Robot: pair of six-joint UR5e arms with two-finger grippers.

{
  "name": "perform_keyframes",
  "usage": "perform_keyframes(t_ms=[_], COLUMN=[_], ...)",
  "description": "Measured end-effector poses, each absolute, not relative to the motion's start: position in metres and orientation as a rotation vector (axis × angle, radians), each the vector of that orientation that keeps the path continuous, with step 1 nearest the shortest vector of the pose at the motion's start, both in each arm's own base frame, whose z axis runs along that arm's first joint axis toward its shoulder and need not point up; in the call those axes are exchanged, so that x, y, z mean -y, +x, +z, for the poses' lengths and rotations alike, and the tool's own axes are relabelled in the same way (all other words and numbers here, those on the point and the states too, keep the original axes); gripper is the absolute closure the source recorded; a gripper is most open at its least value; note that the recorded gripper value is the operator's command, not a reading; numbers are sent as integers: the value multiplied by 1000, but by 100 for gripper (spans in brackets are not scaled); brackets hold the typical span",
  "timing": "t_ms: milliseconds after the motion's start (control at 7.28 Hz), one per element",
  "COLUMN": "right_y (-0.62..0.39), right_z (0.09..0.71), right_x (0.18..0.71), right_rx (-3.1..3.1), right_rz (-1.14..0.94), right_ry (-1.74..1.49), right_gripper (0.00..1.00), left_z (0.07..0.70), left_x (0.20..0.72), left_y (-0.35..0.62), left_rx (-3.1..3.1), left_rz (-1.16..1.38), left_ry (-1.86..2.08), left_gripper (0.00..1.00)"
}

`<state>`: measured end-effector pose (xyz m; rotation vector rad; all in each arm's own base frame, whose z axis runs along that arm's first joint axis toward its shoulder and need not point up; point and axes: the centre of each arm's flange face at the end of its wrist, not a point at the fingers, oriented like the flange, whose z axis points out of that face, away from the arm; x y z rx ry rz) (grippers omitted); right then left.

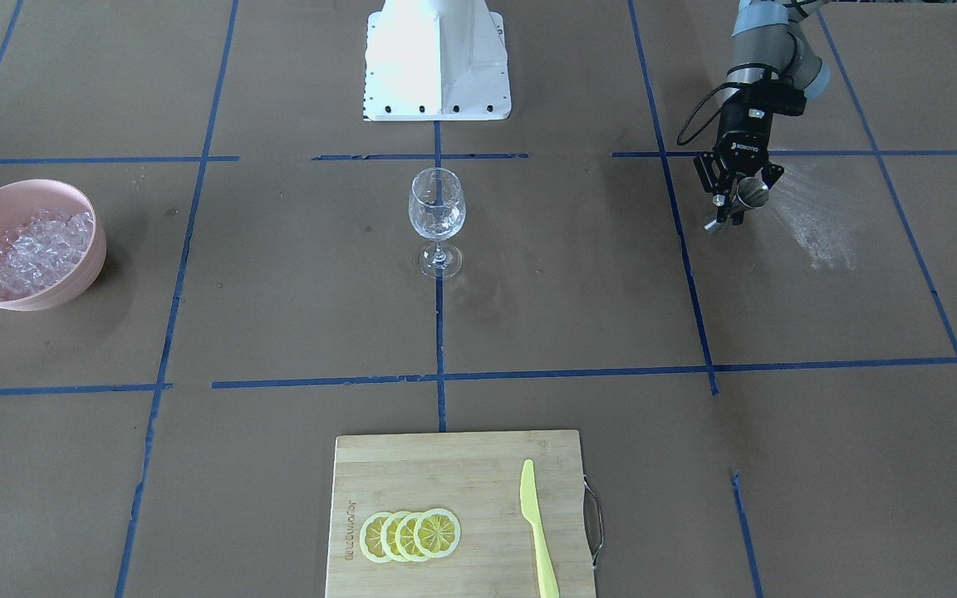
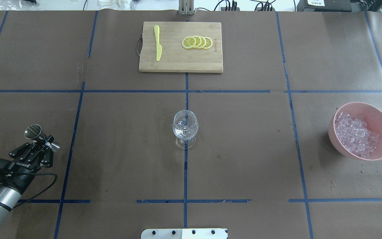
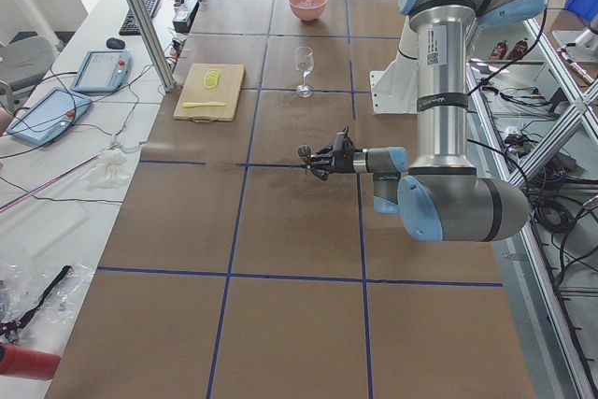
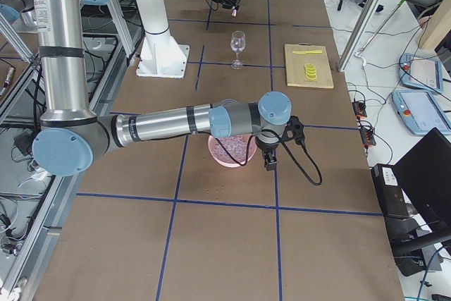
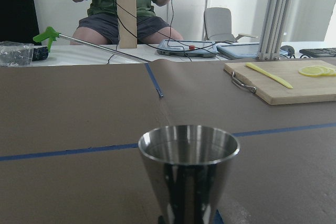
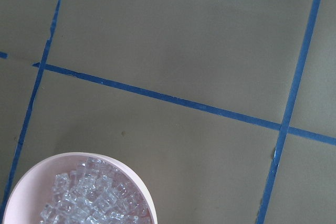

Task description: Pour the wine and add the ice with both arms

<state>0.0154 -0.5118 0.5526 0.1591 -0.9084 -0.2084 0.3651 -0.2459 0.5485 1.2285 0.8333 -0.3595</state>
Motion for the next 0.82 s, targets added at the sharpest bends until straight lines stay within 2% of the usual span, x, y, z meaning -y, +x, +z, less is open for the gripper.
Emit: perform_keyframes(t_ms=[824], right_y=[15], right_z=[551], right_x=[513], right_rx=[908], right_rz=[-210], right_ry=[162], right_gripper=[0], left_z=[552], left_x=[243], left_y=[386], left_rx=[-783], left_rz=[-406], left_ry=[1287], left_gripper=[86])
